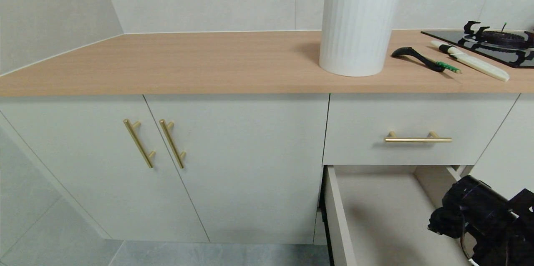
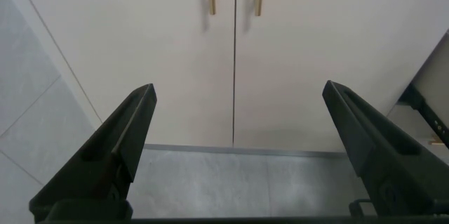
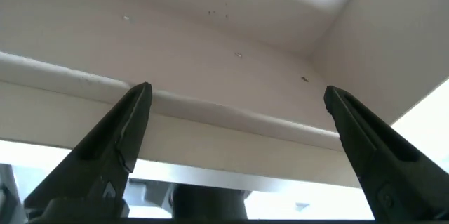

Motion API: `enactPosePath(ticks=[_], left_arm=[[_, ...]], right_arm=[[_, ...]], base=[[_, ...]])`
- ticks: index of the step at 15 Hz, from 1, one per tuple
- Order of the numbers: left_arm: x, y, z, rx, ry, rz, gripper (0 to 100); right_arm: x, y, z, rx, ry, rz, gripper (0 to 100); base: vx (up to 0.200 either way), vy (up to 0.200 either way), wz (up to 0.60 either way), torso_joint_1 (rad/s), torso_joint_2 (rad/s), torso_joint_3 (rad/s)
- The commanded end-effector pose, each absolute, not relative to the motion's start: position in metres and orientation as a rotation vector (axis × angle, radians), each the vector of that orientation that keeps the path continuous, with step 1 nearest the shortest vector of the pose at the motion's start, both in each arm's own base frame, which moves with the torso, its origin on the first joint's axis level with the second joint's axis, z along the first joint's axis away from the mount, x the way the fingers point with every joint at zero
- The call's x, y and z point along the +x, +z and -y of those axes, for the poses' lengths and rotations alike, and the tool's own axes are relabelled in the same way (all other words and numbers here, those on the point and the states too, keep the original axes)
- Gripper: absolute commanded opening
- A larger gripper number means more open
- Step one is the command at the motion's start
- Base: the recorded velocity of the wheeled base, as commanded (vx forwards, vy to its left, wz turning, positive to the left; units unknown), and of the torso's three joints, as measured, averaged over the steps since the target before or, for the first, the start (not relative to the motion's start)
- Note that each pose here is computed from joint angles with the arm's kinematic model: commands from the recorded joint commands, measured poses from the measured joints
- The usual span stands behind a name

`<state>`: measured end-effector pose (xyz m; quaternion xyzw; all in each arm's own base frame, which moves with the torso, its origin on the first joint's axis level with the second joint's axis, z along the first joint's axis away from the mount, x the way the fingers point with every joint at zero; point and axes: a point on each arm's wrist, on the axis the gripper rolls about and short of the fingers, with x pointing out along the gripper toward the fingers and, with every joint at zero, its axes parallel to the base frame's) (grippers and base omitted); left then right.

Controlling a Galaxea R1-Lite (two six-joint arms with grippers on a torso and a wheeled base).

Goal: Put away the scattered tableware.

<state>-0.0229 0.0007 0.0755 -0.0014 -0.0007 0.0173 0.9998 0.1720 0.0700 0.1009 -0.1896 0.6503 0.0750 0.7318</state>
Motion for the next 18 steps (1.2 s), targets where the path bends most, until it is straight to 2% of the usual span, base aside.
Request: enactPosePath(ticks=[1,5,12,18], left_arm=[[-0.023,0.075,-0.001,-0.003,0.035,0.000,100],[-0.023,0.075,-0.001,-0.003,0.035,0.000,100],[-0.023,0.075,-0.001,-0.003,0.035,0.000,100],[-0.023,0.075,-0.001,-0.003,0.035,0.000,100]], right_arm=[[0.175,0.103,-0.072,-0.413,0.167,-1.413,100],[0.176,0.122,-0.072,-0.343,0.141,-1.319,100],[0.141,0.192,-0.057,-0.168,0.145,-0.959,100],[0.132,0.209,-0.052,-0.142,0.151,-0.873,100]], base=[[0.000,0.000,0.00,0.000,0.00,0.000],[0.000,0.000,0.00,0.000,0.00,0.000],[0.000,0.000,0.00,0.000,0.00,0.000],[0.000,0.000,0.00,0.012,-0.07,-0.057]])
